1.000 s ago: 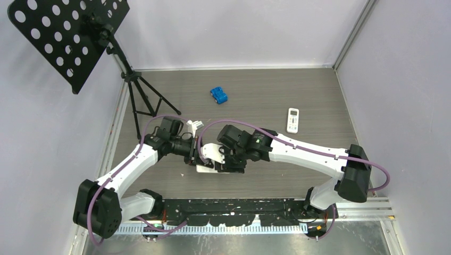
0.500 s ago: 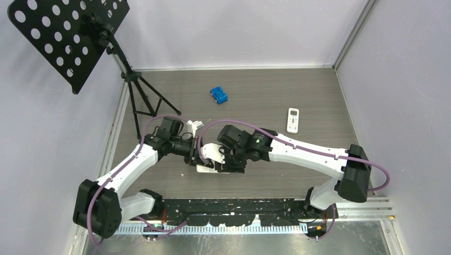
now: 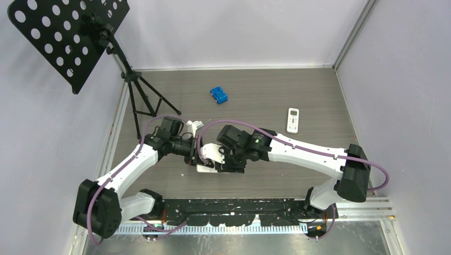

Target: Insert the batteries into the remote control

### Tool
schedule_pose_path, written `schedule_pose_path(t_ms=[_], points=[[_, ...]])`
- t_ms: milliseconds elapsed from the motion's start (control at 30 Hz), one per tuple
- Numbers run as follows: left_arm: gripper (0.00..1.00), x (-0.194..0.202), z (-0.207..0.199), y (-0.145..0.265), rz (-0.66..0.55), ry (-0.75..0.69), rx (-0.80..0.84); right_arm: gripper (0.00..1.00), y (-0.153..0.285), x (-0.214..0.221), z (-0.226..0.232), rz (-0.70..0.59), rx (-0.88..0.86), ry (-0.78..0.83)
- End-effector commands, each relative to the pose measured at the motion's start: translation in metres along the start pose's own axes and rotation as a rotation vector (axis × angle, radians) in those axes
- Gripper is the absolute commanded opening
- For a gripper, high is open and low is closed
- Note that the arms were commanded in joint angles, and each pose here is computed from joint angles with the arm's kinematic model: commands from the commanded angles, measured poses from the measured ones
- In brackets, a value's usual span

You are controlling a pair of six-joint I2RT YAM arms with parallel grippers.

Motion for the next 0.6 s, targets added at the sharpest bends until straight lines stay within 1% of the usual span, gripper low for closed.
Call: schedule_pose_path(t_ms=[0, 267, 567], points=[[0.00, -0.0186, -0.0147, 0.0039, -0.069, -0.087, 0.041, 0.45, 0.0040, -0.0091, 0.0052, -0.028, -0.037, 0.025], [0.00, -0.0188, -0.0142, 0.0029, -0.070, -0.074, 0.052, 0.45, 0.0023, -0.0108, 0.0055, -0.040, -0.045, 0.031], [0.00, -0.0146, -0.0200, 0.0057, -0.075, -0.120, 0.103, 0.45, -0.0003, -0.0168, 0.0043, -0.064, -0.050, 0.035]])
Point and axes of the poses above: each gripper's point midway between its finger pads, its own y axis back along the fingers, its own z axis along the line the jaws close on, x = y × z, the point moved 8 cm from there along y, back along the fingers, and after that the axes turned 12 degrees about -y, right-handed, at the moved point
